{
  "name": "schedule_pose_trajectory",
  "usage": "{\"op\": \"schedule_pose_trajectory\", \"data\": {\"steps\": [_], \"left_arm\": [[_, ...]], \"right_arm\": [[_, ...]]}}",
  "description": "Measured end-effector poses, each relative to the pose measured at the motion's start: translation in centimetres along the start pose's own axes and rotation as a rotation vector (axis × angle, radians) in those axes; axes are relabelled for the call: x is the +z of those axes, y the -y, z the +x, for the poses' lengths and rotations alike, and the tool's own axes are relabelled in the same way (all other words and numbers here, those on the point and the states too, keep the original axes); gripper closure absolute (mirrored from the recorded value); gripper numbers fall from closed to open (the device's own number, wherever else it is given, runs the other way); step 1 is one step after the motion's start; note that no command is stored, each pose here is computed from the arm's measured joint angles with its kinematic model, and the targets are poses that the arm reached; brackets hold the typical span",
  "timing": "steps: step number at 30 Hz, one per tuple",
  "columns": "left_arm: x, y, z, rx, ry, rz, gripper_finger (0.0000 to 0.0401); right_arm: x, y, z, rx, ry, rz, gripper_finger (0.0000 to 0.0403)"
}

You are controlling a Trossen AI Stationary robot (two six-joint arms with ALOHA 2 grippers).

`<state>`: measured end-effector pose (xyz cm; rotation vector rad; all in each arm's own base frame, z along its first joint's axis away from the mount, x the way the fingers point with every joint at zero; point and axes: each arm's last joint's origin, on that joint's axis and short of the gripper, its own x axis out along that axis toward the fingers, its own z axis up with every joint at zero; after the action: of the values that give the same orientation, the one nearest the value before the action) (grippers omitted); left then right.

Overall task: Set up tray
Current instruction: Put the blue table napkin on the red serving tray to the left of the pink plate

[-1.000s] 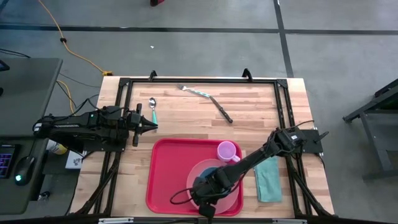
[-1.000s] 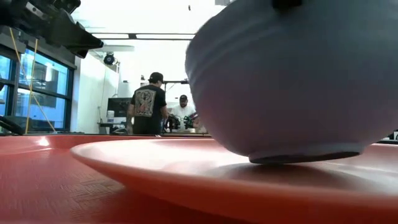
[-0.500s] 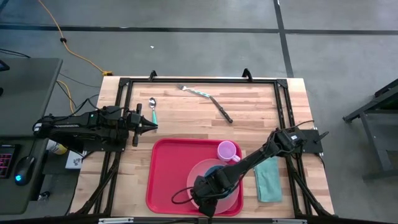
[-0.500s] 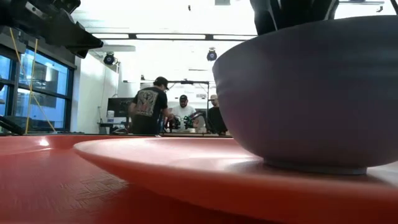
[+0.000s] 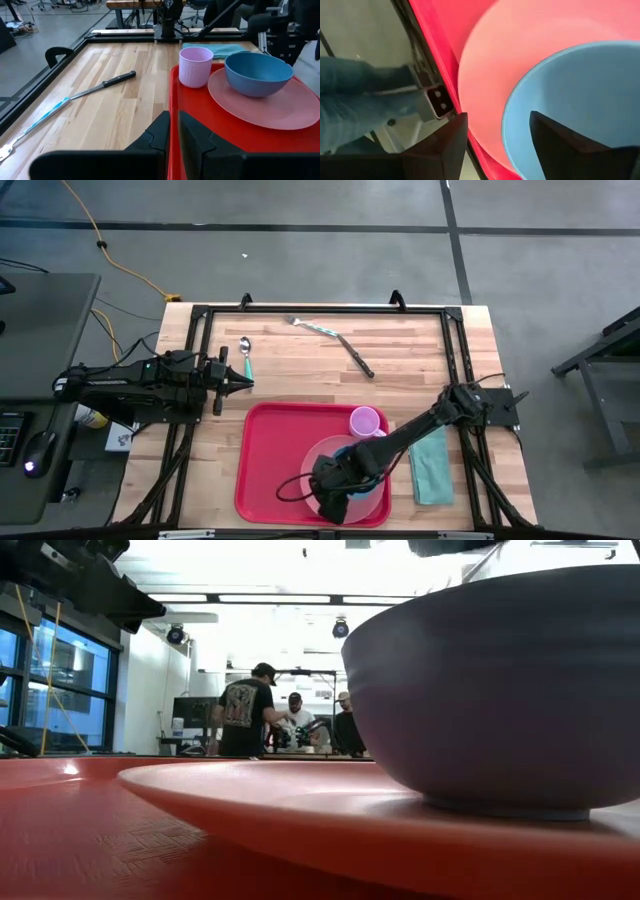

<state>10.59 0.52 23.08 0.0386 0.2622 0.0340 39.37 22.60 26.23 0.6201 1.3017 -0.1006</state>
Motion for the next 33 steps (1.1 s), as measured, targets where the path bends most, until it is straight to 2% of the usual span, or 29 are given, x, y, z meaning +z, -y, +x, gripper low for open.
{"op": "schedule_pose_trajectory", "data": {"steps": [6, 10, 17, 20, 23, 27, 33], "left_arm": [[0.0, 0.0, 0.0, 0.000, 0.000, 0.000, 0.0334], [0.0, 0.0, 0.0, 0.000, 0.000, 0.000, 0.0334], [0.0, 0.0, 0.0, 0.000, 0.000, 0.000, 0.0334], [0.0, 0.0, 0.0, 0.000, -0.001, 0.000, 0.0334], [0.0, 0.0, 0.0, 0.000, -0.001, 0.005, 0.0334], [0.0, 0.0, 0.0, 0.000, -0.001, 0.007, 0.0334], [0.0, 0.0, 0.0, 0.000, -0.005, 0.008, 0.0334]], "right_arm": [[0.1, 0.3, -4.6, -0.022, 0.192, 0.042, 0.0210], [-0.4, 1.6, -7.7, -0.109, 0.280, 0.127, 0.0210], [-3.0, 5.1, -12.0, -0.358, 0.220, 0.334, 0.0210], [-3.6, 5.7, -13.0, -0.343, 0.208, 0.394, 0.0210], [-4.0, 6.4, -13.1, -0.338, 0.178, 0.505, 0.0210], [-5.1, 7.7, -11.3, -0.403, 0.071, 0.587, 0.0210], [-8.4, 9.2, -8.2, -0.518, -0.181, 0.689, 0.0210]]}}
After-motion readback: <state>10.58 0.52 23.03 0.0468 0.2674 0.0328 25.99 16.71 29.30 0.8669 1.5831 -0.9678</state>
